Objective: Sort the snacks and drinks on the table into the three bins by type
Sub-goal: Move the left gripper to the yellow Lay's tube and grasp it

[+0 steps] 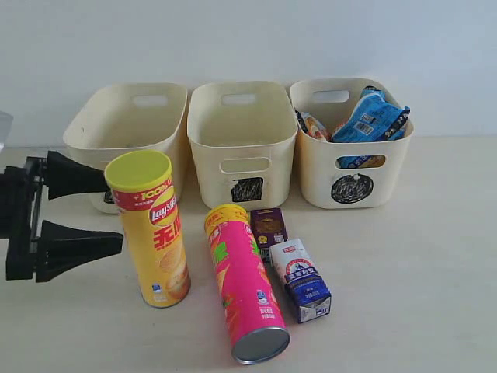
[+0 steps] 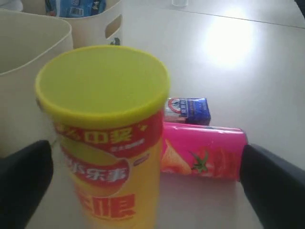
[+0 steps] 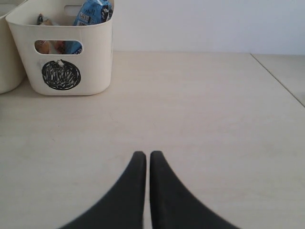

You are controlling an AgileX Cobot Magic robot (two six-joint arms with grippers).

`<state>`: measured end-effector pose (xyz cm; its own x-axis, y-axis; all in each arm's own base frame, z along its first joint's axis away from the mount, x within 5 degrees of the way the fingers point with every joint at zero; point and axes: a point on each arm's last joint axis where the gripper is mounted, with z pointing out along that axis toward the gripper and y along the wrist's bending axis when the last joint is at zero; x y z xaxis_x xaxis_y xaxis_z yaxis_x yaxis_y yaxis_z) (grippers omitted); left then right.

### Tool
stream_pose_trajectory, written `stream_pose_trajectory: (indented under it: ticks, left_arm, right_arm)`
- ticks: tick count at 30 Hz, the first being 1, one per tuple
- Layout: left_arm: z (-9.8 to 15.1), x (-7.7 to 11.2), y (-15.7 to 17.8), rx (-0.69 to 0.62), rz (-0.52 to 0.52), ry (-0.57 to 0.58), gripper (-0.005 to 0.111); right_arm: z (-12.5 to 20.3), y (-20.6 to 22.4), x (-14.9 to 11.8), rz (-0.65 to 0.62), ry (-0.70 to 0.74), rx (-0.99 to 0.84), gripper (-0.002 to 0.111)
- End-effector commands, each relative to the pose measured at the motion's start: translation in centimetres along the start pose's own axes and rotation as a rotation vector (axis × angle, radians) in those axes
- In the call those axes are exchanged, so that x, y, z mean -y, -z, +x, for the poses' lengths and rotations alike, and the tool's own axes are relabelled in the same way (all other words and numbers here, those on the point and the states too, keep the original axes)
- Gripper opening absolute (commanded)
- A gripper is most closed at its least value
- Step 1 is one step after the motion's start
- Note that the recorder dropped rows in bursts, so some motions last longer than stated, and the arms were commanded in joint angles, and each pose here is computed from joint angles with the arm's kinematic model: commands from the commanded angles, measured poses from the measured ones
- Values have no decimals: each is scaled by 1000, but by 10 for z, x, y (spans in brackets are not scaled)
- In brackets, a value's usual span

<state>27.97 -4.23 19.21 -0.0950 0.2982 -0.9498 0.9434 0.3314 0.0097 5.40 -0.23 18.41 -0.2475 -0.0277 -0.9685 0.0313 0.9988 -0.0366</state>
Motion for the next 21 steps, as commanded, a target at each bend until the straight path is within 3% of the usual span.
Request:
stream_pose_trajectory:
  ticks: [1,10,15,21]
  left_arm:
    - [11,-13,-6,64,-65,-14,102]
    - [30,-17,-32,94,-80,-110,102]
    - [34,-23,-45,135,-152,-86,102]
    - [41,-19,-58,131,-120,-64,102]
  right_arm:
    - [1,0,0,2,-1,5,0]
    - [1,0,0,2,-1,5,0]
    - [1,0,0,2,-1,5,0]
    - [1,0,0,2,-1,5,0]
